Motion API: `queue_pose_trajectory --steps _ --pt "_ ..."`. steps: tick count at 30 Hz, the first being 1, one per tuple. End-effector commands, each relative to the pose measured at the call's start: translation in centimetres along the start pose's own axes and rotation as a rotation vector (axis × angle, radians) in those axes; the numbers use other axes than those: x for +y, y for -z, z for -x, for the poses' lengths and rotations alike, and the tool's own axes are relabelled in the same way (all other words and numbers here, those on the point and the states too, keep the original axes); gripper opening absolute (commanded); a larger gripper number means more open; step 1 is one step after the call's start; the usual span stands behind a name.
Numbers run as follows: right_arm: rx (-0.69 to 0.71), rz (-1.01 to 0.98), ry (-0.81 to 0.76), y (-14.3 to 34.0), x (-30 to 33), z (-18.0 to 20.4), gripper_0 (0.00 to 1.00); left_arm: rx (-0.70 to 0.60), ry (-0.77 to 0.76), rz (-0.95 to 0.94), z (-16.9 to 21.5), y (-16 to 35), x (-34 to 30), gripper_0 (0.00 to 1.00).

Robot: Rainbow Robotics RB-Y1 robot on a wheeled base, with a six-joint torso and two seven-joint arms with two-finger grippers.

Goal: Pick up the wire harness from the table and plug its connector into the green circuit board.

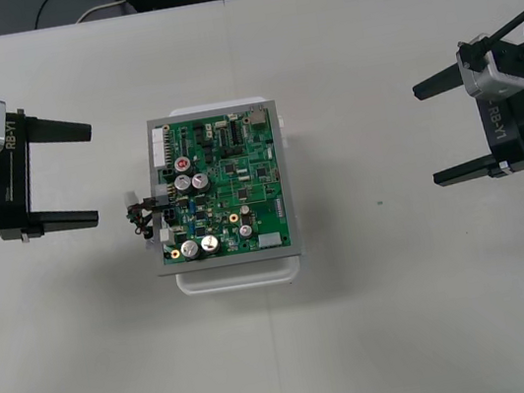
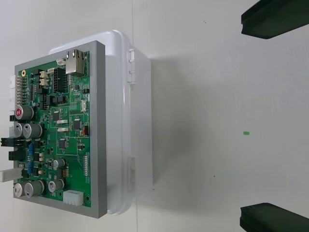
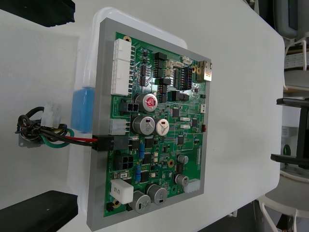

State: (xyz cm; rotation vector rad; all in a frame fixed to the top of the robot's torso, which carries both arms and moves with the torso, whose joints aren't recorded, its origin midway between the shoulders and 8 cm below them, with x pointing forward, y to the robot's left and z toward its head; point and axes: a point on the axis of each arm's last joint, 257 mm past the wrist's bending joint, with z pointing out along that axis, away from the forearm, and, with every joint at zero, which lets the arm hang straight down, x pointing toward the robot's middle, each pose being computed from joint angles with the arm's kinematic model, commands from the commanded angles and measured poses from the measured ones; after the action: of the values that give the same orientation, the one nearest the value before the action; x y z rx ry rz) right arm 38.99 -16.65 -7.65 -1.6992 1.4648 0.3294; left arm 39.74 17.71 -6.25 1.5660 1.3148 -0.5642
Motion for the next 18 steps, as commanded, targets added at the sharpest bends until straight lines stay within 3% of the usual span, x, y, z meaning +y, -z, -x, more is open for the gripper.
queue_pose_trajectory --steps 1,18 --pt "0.031 -0.045 0.069 1.96 -1.72 0.31 1.00 0.029 -0.038 -0.042 1.11 0.52 -0.25 1.00" --pt "0.031 -0.045 0.069 1.96 -1.72 0.31 1.00 0.029 -0.038 -0.042 1.11 0.52 -0.25 1.00"
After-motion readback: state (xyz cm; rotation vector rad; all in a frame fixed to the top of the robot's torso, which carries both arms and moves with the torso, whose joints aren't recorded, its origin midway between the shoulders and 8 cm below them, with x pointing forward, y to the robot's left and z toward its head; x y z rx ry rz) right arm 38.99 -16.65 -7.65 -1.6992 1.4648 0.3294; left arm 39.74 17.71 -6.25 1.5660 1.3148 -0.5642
